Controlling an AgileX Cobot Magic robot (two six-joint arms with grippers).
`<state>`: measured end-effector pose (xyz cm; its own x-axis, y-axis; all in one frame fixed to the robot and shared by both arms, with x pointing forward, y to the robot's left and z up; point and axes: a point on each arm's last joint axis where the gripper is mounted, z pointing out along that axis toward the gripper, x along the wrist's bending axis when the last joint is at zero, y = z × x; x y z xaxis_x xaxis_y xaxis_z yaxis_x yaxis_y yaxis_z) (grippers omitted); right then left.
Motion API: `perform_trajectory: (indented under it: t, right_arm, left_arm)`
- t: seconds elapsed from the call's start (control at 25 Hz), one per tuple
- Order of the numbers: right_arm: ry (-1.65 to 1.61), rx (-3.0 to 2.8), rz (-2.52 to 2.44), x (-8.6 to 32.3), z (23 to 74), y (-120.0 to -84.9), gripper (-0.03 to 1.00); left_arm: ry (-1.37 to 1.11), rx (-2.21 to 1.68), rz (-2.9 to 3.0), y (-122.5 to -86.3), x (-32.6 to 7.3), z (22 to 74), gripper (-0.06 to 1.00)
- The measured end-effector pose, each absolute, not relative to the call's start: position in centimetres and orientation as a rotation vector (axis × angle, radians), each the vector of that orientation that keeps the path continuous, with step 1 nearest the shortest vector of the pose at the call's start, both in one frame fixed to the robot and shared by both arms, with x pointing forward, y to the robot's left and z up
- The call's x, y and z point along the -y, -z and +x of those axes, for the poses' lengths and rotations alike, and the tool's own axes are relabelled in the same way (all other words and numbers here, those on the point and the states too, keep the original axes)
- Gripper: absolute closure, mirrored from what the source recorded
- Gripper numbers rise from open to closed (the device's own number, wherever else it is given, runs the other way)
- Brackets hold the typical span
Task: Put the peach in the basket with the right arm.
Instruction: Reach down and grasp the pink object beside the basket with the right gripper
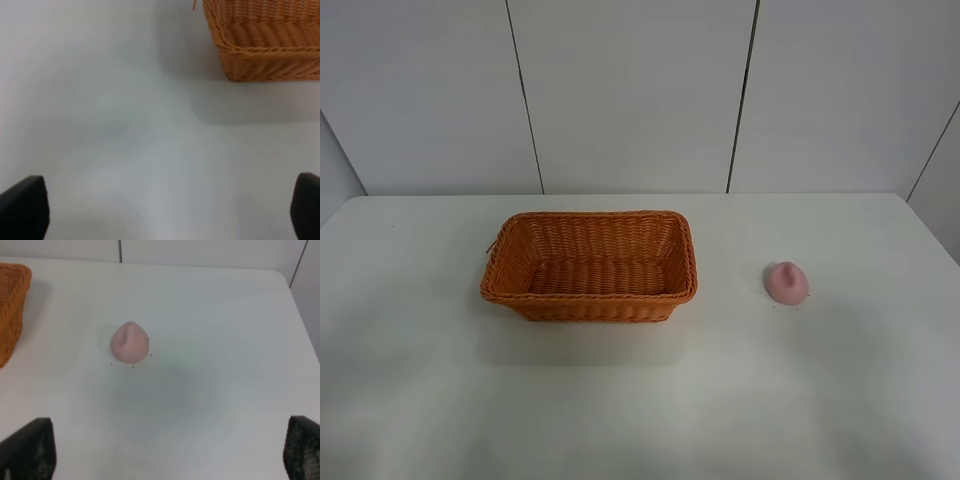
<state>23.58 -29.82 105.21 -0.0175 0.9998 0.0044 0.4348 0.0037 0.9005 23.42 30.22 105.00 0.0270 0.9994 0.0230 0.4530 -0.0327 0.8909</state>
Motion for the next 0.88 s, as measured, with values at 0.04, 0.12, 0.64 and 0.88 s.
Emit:
perform_trajectory:
  t: [0.04,0.12,0.64,0.88]
  right_arm:
    - [-0.976,-1.547,1.524,29.8,23.6,-105.2,0.27]
    - [-0.977,-1.547,1.525,29.8,23.6,-105.2,0.27]
    - [-0.778,-1.744,1.739,29.7,30.0,-107.5,0.27]
    - [-0.568,-1.911,1.913,29.5,40.4,-108.3,0.27]
  left_arm:
    - [-0.954,-1.516,1.580,-105.0,-30.2,23.4,-0.05]
    - [-0.954,-1.516,1.580,-105.0,-30.2,23.4,-0.05]
    - [-0.954,-1.516,1.580,-105.0,-30.2,23.4,-0.05]
    - [-0.954,-1.516,1.580,-105.0,-30.2,23.4,-0.05]
